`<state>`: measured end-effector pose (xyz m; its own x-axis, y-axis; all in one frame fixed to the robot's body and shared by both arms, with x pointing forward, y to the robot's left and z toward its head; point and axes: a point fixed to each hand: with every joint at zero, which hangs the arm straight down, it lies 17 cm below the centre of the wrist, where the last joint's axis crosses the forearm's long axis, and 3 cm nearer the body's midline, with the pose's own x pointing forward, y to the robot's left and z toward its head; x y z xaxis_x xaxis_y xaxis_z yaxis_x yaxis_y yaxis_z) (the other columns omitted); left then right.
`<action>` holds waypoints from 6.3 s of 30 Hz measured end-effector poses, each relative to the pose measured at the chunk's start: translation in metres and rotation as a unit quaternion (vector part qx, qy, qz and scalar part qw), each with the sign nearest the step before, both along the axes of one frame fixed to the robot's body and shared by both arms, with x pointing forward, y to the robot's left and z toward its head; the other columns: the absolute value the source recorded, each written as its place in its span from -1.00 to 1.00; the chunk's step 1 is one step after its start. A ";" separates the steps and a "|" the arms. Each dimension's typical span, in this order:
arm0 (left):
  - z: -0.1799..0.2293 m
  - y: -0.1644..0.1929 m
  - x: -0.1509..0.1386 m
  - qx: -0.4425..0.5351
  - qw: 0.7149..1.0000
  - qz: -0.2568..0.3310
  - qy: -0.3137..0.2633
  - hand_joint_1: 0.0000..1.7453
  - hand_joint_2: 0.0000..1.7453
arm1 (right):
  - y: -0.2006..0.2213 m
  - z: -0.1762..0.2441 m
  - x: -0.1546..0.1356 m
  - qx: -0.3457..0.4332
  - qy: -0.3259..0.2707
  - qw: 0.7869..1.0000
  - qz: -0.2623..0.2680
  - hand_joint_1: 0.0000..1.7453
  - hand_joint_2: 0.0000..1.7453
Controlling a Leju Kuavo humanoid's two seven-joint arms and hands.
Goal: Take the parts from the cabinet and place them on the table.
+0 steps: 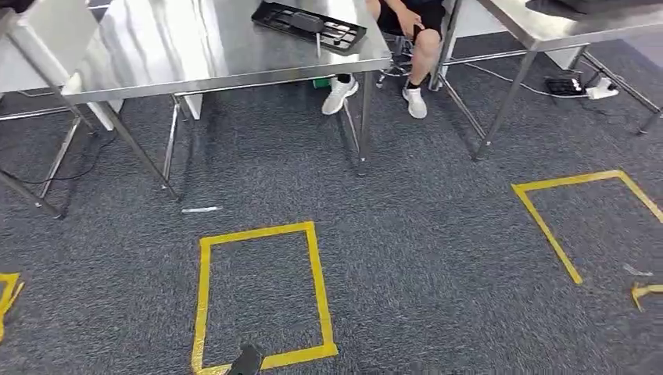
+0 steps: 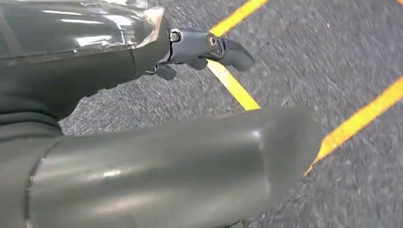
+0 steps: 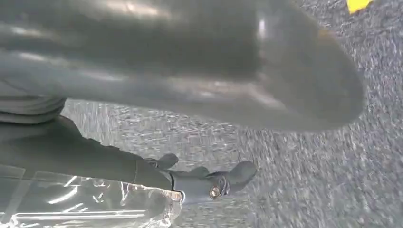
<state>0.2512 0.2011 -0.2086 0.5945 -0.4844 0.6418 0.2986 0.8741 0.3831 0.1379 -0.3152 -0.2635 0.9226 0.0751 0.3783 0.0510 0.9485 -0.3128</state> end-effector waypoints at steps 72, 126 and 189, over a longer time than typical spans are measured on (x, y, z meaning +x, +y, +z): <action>0.004 -0.008 0.006 -0.007 1.000 -0.005 -0.007 -1.00 -1.00 | -0.008 0.000 0.000 -0.009 0.001 1.000 -0.006 -1.00 -1.00; 0.000 -0.008 -0.003 -0.005 1.000 -0.011 -0.003 -1.00 -1.00 | -0.010 0.001 0.000 -0.013 0.002 1.000 0.001 -1.00 -1.00; 0.000 -0.009 -0.008 -0.011 1.000 -0.013 -0.007 -1.00 -1.00 | -0.010 0.000 -0.004 -0.013 0.004 1.000 0.005 -1.00 -1.00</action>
<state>0.2437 0.1919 -0.2087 0.5724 -0.4847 0.6614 0.3158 0.8747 0.3677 0.1340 -0.3250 -0.2639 0.9246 0.0945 0.3690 0.0382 0.9408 -0.3369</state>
